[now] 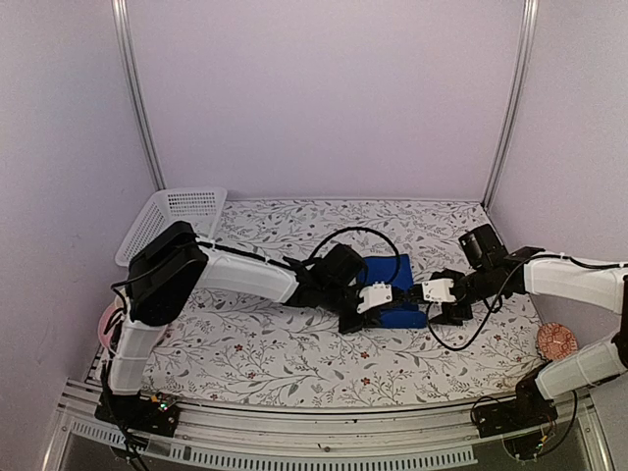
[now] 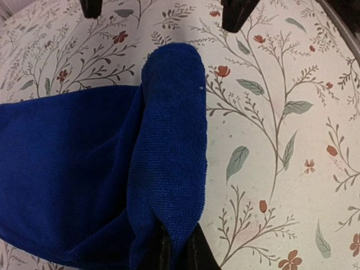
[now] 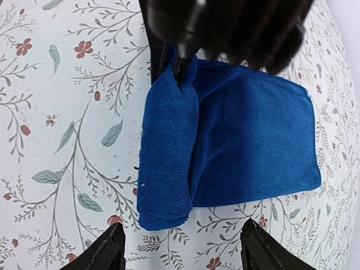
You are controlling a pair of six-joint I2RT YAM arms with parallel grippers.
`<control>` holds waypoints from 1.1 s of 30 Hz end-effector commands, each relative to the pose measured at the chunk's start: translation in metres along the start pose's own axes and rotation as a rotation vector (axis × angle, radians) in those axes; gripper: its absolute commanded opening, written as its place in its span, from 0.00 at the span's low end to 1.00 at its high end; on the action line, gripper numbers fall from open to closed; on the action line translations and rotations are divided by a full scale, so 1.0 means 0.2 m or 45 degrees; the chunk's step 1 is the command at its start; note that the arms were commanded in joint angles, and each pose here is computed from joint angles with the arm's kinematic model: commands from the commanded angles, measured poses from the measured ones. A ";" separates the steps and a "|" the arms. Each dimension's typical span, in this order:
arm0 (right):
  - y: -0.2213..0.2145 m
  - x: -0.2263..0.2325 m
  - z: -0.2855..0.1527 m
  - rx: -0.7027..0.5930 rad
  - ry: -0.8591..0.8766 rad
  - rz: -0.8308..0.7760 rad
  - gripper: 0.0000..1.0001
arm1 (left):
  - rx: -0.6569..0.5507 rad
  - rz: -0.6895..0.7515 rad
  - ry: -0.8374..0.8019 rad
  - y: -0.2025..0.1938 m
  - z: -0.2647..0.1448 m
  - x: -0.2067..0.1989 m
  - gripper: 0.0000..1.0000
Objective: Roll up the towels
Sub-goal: Roll the towel at the center of the board.
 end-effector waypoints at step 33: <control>0.05 0.06 0.39 0.272 -0.156 -0.266 0.29 | 0.129 -0.663 -0.413 -0.21 0.05 0.20 0.14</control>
Point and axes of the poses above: each gripper's point midway between its finger pads, its own z axis out along the fingers, its own x axis along the line the jaws close on, y = z × x, the point moved 3 cm from there along -z, back along the fingers, and after that the axes turned 14 degrees about -z, right-handed, at the moved point
